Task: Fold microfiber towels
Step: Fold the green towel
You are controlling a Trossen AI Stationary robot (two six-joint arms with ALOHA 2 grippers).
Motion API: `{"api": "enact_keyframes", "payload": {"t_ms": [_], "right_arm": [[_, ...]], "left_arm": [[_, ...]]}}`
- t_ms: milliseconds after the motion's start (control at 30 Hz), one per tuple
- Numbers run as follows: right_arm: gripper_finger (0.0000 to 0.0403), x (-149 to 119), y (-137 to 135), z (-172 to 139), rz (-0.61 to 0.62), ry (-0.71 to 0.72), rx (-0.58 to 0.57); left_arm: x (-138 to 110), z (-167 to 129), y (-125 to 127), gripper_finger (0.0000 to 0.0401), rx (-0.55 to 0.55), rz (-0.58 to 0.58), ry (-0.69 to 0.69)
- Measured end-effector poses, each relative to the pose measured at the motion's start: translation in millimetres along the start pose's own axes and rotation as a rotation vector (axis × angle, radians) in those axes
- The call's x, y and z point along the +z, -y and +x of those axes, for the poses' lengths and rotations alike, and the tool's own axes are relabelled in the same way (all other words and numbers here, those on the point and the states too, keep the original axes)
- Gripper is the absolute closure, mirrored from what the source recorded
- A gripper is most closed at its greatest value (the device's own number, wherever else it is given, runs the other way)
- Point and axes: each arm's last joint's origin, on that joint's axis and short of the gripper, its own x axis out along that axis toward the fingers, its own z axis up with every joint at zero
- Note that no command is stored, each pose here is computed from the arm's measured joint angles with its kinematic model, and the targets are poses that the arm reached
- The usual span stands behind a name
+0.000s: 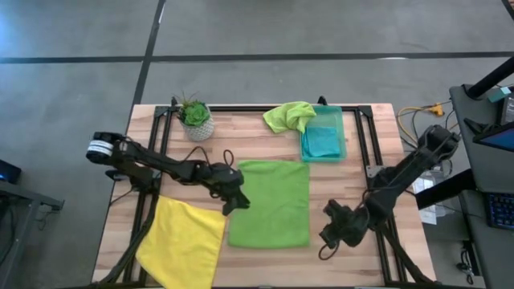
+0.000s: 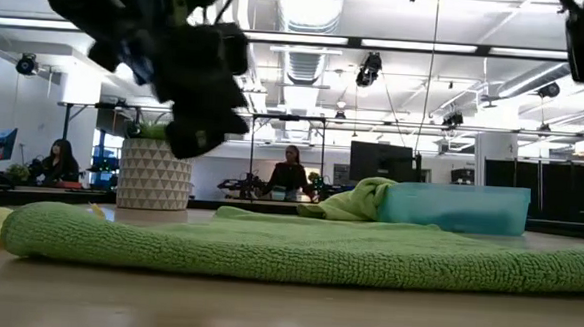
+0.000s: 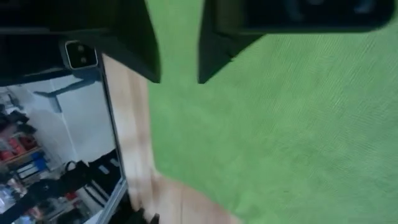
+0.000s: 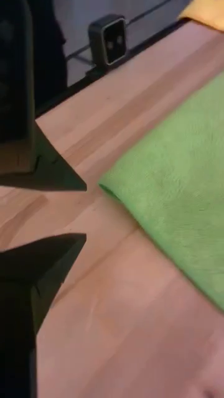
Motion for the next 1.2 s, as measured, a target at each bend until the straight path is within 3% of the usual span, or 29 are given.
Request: {"api": "enact_keyframes", "payload": {"t_ms": [100, 267, 367, 533, 867, 1200], "right_arm": [[0.0336, -4.9, 3.7, 16.2, 0.052, -0.002, -0.005], [0.0389, -11.1, 9.4, 43.0, 0.106, 0.008, -0.069], [0.0393, -14.2, 10.1, 55.7, 0.133, 0.015, -0.103], [0.0394, -15.9, 1.1, 71.1, 0.115, 0.031, -0.066], [0.0394, -12.5, -6.5, 76.4, 0.093, 0.047, -0.023], [0.0394, -14.5, -22.1, 77.9, 0.000, -0.065, 0.159]], "left_arm": [[3.0, 17.1, -3.6, 0.0386, -0.047, 0.007, -0.015], [7.0, 45.9, -9.3, 0.0394, -0.068, -0.007, -0.067], [12.1, 61.5, -11.1, 0.0400, -0.074, -0.008, -0.072], [13.6, 79.3, -16.3, 0.0401, -0.063, -0.040, -0.096], [5.0, 101.9, -28.7, 0.0401, -0.057, -0.077, -0.166], [4.4, 103.2, -32.2, 0.0401, -0.031, -0.095, -0.160]]}}
